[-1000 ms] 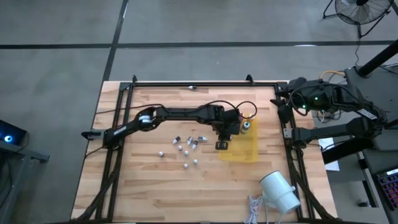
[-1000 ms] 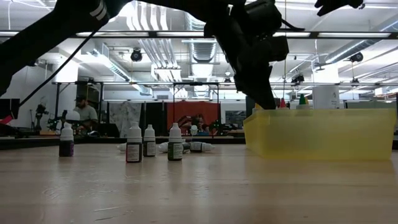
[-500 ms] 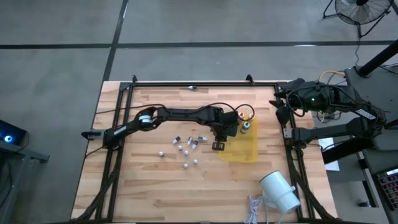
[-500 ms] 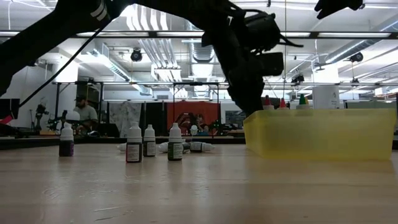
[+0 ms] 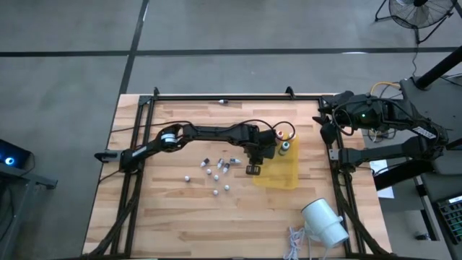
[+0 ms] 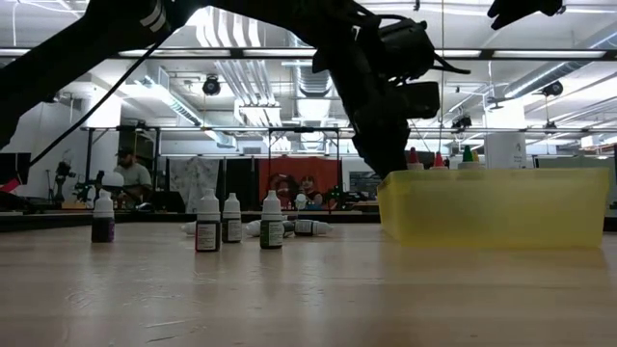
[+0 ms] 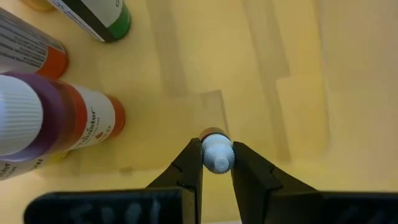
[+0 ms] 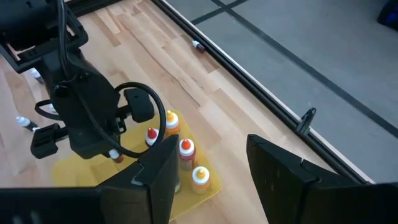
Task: Pick & Place food coloring
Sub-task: Put the top small red food coloring bottle into the yellow bin
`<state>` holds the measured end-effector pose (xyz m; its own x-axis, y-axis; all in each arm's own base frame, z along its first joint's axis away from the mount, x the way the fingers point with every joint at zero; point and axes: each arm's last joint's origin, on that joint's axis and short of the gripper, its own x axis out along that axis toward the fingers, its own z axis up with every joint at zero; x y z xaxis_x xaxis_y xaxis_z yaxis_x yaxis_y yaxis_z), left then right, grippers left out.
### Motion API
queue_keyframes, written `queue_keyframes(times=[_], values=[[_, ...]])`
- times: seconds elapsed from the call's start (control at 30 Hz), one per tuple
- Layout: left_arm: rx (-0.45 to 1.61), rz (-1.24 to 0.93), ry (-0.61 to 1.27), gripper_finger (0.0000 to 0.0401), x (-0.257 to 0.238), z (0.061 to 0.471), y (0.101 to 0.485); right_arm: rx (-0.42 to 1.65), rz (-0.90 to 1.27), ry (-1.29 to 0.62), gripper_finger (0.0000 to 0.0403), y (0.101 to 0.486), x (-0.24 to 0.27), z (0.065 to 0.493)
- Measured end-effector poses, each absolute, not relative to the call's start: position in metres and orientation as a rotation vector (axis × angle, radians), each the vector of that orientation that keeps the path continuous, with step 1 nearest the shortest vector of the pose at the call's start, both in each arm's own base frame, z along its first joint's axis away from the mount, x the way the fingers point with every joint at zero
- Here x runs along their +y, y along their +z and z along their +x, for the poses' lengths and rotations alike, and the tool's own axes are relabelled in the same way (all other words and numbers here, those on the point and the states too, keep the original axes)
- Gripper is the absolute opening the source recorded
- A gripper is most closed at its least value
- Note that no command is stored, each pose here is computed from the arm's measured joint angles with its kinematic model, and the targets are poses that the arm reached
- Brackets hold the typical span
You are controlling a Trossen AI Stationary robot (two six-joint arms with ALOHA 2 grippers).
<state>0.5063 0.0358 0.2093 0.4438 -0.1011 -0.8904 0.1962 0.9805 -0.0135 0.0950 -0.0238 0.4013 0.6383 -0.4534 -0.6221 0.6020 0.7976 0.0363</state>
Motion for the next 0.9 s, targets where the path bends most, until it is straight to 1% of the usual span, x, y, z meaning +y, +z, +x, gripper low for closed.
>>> queue_keyframes(times=[0.33, 0.6, 0.7, 0.9], values=[[1.073, 0.089, -0.179, 0.0039, 0.034, 0.508, 0.213, 0.637, 0.247, -0.608, 0.0178, 0.401, -0.024, 0.095], [0.990, 0.070, -0.164, 0.0039, 0.028, 0.511, 0.253, 0.634, 0.248, -0.607, 0.0178, 0.402, -0.024, 0.094], [0.964, 0.070, -0.163, 0.0039, 0.027, 0.510, 0.260, 0.628, 0.249, -0.606, 0.0178, 0.402, -0.023, 0.092], [0.988, 0.054, -0.161, 0.0039, 0.023, 0.505, 0.266, 0.622, 0.245, -0.601, 0.0178, 0.403, -0.023, 0.090]])
